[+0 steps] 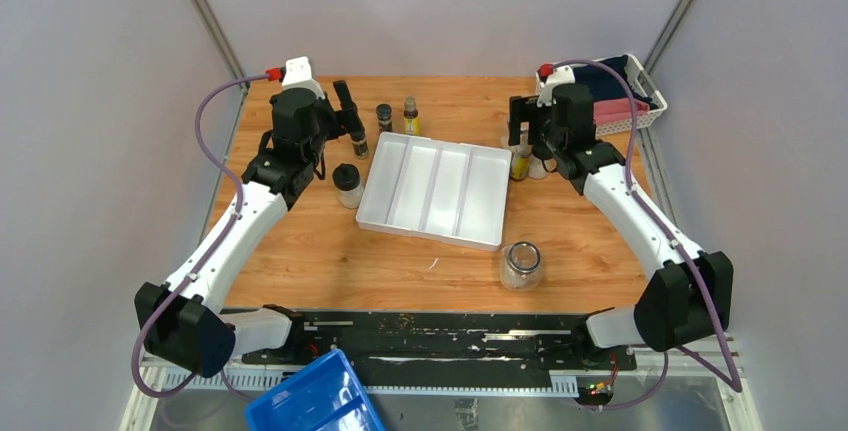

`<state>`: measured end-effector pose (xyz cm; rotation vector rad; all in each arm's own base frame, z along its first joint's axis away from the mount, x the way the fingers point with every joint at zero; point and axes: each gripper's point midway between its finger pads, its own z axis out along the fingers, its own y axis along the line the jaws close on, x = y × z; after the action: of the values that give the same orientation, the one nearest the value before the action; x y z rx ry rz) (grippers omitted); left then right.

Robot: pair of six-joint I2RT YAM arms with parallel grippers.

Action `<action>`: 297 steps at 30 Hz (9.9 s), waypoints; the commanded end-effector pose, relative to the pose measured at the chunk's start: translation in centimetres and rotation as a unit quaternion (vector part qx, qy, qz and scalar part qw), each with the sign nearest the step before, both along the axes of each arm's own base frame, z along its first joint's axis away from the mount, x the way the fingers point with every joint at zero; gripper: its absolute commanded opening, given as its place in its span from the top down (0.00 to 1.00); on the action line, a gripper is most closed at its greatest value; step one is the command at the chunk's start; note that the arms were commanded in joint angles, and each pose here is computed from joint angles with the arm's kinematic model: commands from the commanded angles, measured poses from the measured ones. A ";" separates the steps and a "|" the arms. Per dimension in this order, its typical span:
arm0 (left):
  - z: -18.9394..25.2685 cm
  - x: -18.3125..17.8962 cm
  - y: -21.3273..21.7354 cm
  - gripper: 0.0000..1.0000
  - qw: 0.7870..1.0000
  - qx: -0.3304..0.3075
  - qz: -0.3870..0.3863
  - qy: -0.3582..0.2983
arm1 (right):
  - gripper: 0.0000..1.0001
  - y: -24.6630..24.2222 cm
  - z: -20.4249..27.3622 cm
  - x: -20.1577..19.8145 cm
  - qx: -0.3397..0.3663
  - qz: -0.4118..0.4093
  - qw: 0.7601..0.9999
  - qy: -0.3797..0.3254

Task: Organize the condiment bottles
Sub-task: Pick up the bottle from the center of the board, then place the bottle in the storage box, then pick up the bottle from the center of the board.

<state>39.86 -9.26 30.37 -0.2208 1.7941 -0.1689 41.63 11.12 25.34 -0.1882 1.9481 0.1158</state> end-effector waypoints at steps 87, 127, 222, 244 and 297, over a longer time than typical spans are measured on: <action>-1.9 1.6 -2.5 0.02 1.000 -0.003 -0.015 -0.001 | 1.00 -1.8 -4.9 4.3 -0.043 -0.012 0.999 0.011; -0.7 0.5 -2.6 0.02 1.000 -0.012 -0.012 -0.011 | 1.00 8.6 1.1 0.3 0.002 0.134 0.990 -0.054; -2.3 1.7 -3.7 0.02 1.000 -0.014 -0.022 0.002 | 0.22 17.8 -6.3 3.3 -0.050 0.232 0.971 -0.012; 6.6 2.7 -2.3 0.00 0.996 -0.006 0.003 -0.086 | 0.16 22.9 9.0 8.4 0.189 0.343 0.919 -0.048; 0.4 7.1 -2.3 0.02 0.995 -0.057 -0.028 -0.070 | 0.31 26.7 -7.1 13.6 -0.068 0.300 0.951 0.013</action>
<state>46.56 -11.49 31.11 -0.2285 1.6674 -0.3303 54.82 37.23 18.02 -0.8618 1.8867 0.4015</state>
